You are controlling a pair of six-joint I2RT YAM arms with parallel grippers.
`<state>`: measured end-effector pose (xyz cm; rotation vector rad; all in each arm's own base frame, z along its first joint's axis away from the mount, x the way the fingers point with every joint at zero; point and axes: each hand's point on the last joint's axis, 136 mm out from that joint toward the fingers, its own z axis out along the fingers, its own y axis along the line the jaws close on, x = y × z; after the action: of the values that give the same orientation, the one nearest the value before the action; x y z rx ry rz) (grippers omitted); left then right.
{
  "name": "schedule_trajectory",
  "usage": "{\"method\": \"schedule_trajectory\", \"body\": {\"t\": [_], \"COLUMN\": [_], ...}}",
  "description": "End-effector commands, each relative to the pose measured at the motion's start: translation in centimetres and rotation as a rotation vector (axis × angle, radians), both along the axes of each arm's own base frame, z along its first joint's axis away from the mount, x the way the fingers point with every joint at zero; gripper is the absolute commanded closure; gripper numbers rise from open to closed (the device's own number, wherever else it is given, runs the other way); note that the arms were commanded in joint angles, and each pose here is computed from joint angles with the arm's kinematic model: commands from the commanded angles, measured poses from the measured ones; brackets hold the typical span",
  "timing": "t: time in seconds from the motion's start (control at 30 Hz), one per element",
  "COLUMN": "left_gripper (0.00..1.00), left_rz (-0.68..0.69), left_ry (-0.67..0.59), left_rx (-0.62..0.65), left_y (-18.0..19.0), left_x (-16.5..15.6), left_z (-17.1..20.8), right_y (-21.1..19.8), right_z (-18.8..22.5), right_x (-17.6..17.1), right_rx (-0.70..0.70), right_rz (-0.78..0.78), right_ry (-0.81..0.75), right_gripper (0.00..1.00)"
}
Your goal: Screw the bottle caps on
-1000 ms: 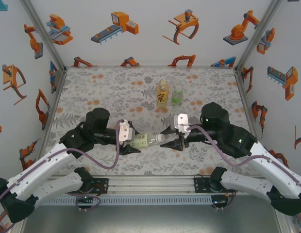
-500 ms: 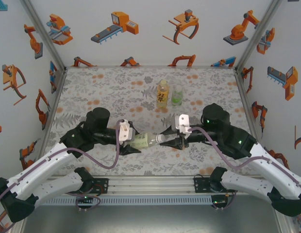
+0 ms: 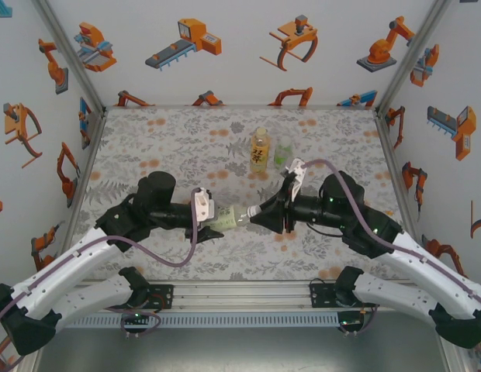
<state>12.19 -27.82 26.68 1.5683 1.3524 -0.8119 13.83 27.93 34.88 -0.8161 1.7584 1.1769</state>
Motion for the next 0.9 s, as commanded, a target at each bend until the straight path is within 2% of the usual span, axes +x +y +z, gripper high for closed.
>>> {"method": "schedule_trajectory", "body": {"t": [0.0, 0.2, 0.27, 0.33, 0.5, 0.7, 0.87], "left_gripper": [1.0, 1.0, 1.0, 1.0, 1.0, 1.0, 1.0], "left_rz": [0.021, 0.019, 0.013, 0.003, -0.002, -0.014, -0.044], "left_ry": [-0.051, -0.058, -0.056, -0.068, -0.06, -0.051, -0.031], "left_rx": [-0.056, -0.044, -0.037, -0.033, -0.027, -0.028, -0.041], "left_y": [-0.6, -0.9, -1.0, -1.0, -1.0, -1.0, -1.0], "left_x": [0.8, 1.1, 1.1, 1.0, 1.0, 0.7, 0.0], "left_z": [1.8, 1.4, 1.4, 1.2, 1.2, 1.1, 1.3], "right_y": [-0.4, -1.2, -1.1, -0.6, -1.3, -3.6, -4.3], "right_z": [-1.8, -5.1, -5.5, -5.0, -3.2, 1.1, 3.6], "right_x": [3.7, 5.1, 5.2, 5.0, 4.7, 3.8, 2.5], "right_rx": [0.118, 0.256, 0.299, 0.306, 0.231, 0.192, 0.083], "right_rz": [-0.293, -0.509, -0.524, -0.499, -0.483, -0.42, -0.323], "right_ry": [0.383, 0.81, 0.888, 0.898, 0.769, 0.449, 0.179], "right_gripper": [0.99, 1.0, 1.0, 1.0, 0.66, 0.48, 0.41]}}
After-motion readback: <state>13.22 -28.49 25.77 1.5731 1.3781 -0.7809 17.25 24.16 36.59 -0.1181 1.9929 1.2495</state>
